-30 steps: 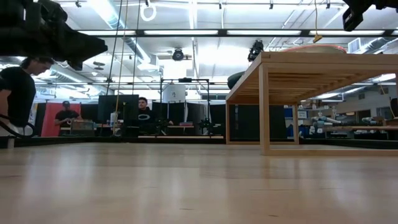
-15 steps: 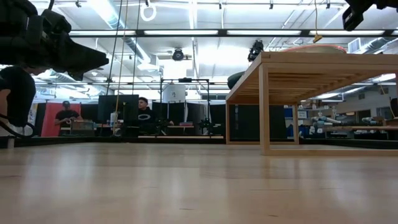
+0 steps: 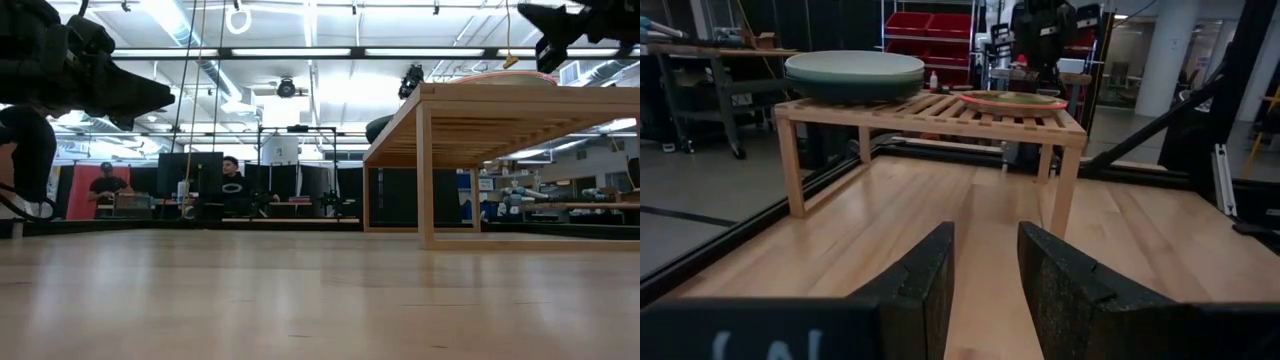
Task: Place and stack plates onto a shelf
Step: Return to Home Position
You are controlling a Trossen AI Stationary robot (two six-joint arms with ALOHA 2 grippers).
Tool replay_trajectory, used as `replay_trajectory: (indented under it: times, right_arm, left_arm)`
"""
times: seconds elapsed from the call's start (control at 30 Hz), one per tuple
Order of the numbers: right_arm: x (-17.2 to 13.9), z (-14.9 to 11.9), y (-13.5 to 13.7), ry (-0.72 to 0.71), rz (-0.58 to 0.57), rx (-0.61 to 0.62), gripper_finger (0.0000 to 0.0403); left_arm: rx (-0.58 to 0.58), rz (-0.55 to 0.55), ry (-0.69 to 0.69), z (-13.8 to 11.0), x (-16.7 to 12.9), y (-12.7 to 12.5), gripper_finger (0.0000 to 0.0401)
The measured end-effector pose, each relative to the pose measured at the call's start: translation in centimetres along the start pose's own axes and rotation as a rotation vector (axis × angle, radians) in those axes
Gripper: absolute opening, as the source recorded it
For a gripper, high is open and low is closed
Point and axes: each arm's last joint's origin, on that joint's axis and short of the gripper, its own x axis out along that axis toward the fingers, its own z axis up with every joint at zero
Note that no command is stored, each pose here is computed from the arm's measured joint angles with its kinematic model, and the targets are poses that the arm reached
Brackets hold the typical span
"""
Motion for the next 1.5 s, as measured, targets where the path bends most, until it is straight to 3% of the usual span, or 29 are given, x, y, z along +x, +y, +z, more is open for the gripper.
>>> replay_trajectory:
  times: [0.83, 1.23, 1.5]
  right_arm:
    - [1.3, -6.2, -2.3, -0.106, -0.037, -0.216, 0.015]
    - [1.3, -6.5, -2.9, -0.08, -0.207, -0.277, 0.015]
    - [1.3, -6.8, -3.1, -0.05, -0.235, -0.289, 0.015]
  left_arm:
    - [0.0, 0.003, 0.005, -0.1, 0.0, 0.0, 0.0118]
    - [-0.001, 0.003, 0.006, -0.1, 0.0, 0.0, 0.0118]
    - [0.0, 0.003, 0.006, -0.1, 0.0, 0.0, 0.0118]
